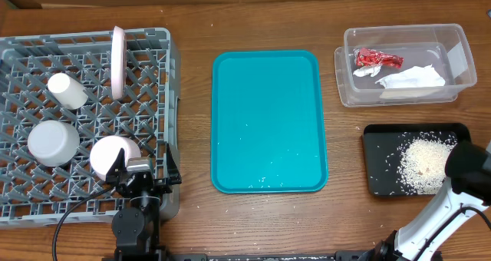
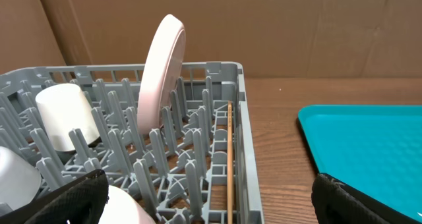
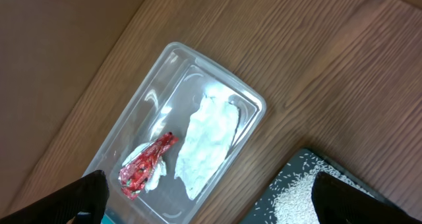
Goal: Sort waste into correct bins and load items into the dishwasher
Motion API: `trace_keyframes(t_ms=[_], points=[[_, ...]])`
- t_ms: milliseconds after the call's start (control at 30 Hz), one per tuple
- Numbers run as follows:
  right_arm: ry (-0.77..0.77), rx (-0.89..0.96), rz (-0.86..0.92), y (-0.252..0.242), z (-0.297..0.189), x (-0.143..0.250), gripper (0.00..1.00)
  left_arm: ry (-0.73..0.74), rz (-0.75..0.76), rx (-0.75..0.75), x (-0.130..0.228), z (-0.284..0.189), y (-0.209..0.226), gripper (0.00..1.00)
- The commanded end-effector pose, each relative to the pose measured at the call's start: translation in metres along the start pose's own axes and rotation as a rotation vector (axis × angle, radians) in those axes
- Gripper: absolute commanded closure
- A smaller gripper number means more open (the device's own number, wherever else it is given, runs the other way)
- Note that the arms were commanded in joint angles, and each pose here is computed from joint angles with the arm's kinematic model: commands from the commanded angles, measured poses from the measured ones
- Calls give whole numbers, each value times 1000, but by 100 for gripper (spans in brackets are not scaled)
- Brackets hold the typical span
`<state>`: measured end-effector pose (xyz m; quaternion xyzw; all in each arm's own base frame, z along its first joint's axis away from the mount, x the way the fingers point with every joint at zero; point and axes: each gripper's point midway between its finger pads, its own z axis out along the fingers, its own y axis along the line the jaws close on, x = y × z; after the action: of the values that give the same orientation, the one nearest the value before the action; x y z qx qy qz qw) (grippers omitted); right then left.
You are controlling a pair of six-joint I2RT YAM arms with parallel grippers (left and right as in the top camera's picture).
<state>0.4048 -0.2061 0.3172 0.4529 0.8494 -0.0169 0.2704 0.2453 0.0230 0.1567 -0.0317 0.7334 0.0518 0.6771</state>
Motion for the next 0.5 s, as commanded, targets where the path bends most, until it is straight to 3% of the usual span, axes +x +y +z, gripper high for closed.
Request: trace_keyframes(t_ms=[0,233,467], points=[[-137,-29,6,-5,-56,-12,0,-9,15,9,-1,0,-2,0],[-299,-95,-8,3,-115,-19,0,-9,15,9,-1,0,-2,0],[-389,-228,-88,45,-153,-11,0,-9,15,9,-1,0,-2,0]])
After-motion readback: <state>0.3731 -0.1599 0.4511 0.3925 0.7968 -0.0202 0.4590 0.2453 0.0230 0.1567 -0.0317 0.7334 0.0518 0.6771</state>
